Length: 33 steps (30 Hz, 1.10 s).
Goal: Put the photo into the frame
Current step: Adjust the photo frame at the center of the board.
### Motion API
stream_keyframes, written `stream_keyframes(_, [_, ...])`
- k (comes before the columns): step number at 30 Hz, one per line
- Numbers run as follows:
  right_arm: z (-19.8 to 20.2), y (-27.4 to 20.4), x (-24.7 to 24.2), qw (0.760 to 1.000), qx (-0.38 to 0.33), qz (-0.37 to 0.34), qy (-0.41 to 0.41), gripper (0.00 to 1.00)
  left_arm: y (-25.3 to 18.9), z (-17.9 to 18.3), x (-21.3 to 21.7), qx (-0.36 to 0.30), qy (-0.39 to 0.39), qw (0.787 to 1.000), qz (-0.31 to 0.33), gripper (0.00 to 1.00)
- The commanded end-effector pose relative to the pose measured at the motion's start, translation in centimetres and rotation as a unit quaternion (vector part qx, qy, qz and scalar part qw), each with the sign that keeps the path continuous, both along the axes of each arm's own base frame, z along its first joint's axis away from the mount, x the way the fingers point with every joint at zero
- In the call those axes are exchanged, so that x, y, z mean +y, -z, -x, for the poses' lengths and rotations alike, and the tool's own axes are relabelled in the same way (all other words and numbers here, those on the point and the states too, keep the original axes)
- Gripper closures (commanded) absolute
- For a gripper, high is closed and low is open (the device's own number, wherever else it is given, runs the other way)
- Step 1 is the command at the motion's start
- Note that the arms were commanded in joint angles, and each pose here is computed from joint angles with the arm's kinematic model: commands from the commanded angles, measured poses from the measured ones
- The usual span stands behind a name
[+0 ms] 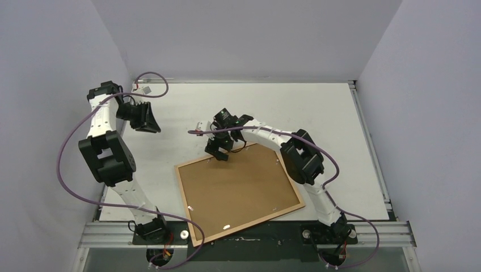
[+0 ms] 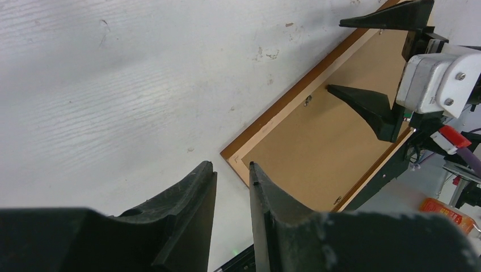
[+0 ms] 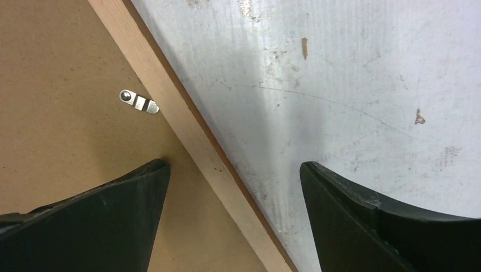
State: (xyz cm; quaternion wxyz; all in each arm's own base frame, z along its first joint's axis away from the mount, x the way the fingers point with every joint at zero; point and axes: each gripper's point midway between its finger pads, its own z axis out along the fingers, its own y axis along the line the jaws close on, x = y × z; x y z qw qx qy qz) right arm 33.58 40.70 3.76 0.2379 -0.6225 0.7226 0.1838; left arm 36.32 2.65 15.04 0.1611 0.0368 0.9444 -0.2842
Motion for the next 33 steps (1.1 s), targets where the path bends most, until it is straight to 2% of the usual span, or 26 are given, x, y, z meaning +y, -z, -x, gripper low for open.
stream_keyframes(1, [-1.4,-0.5,0.1,1.0,-0.029,0.008,-0.006,0.14,-2.1,0.8,0.3,-0.029,0.003,1.0,0.004,0.73])
stream_keyframes(3, [-1.8,-0.3,0.1,0.999,-0.034,0.011,-0.002,0.16,-2.1,0.8,0.4,-0.027,0.001,1.0,0.005,0.73])
stream_keyframes(5, [-2.1,-0.1,0.1,0.999,-0.035,0.014,0.0,0.23,-2.1,1.0,0.5,-0.025,-0.001,1.0,0.006,0.73])
stream_keyframes(9, [-3.1,0.5,0.1,0.999,-0.043,0.024,0.015,0.55,-2.0,1.2,0.6,-0.022,-0.002,1.0,0.009,0.73])
stream_keyframes(10, [-3.5,0.5,0.1,0.998,-0.045,0.026,0.021,0.6,-2.0,1.3,0.6,-0.022,-0.003,1.0,0.008,0.73])
stream_keyframes(16, [-6.4,-0.3,-0.2,0.996,-0.06,0.001,0.072,0.67,-2.0,1.5,0.4,-0.023,-0.003,1.0,0.012,0.74])
stream_keyframes(21, [-11.7,-1.0,-2.4,0.979,-0.049,-0.042,0.194,0.75,-2.0,1.7,0.2,-0.022,-0.003,1.0,0.015,0.73])
stream_keyframes(25, [-16.5,-0.9,-5.8,0.941,-0.036,-0.061,0.332,0.77,-1.9,1.8,0.1,-0.02,-0.005,1.0,0.017,0.73])
stream_keyframes(29, [-20.1,-0.2,-10.7,0.876,-0.01,-0.073,0.476,0.78,-1.9,2.3,-0.6,-0.018,0.001,1.0,0.022,0.73])
stream_keyframes(33, [-20.9,0.7,-15.3,0.815,0.028,-0.086,0.572,0.77,-1.0,3.6,-2.0,-0.008,0.026,0.999,0.021,0.73])
